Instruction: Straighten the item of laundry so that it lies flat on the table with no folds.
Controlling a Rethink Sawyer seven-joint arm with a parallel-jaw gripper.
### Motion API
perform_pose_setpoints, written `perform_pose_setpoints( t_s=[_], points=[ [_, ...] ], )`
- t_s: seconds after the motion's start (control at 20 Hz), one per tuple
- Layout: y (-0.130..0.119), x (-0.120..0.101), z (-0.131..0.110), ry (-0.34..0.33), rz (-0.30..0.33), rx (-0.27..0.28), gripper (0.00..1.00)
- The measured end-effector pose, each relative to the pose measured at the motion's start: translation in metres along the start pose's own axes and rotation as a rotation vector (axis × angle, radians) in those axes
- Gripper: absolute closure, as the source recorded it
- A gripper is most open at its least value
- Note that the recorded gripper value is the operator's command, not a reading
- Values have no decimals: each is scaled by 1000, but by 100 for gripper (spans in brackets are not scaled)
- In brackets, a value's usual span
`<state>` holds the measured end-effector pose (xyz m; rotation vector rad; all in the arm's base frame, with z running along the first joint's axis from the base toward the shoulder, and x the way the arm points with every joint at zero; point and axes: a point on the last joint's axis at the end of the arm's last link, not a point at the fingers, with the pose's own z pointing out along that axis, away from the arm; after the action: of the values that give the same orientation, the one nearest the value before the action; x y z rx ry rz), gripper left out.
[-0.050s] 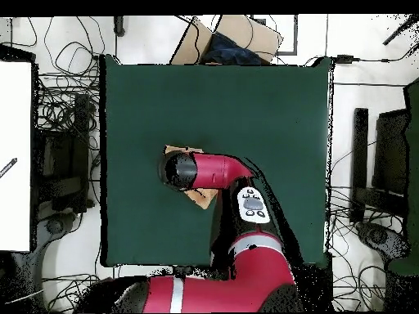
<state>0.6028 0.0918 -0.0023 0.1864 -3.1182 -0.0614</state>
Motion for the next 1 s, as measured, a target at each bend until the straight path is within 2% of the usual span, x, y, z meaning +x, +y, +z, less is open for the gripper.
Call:
perform_pose_setpoints(
  t_s=[0.5,0.7,1.0],
  points=[
    [2,0,3,-11,-4,2,100],
    [8,-7,-21,-42,-16,12,100],
    [26,-16,-77,-64,-29,19,100]
  ],
)
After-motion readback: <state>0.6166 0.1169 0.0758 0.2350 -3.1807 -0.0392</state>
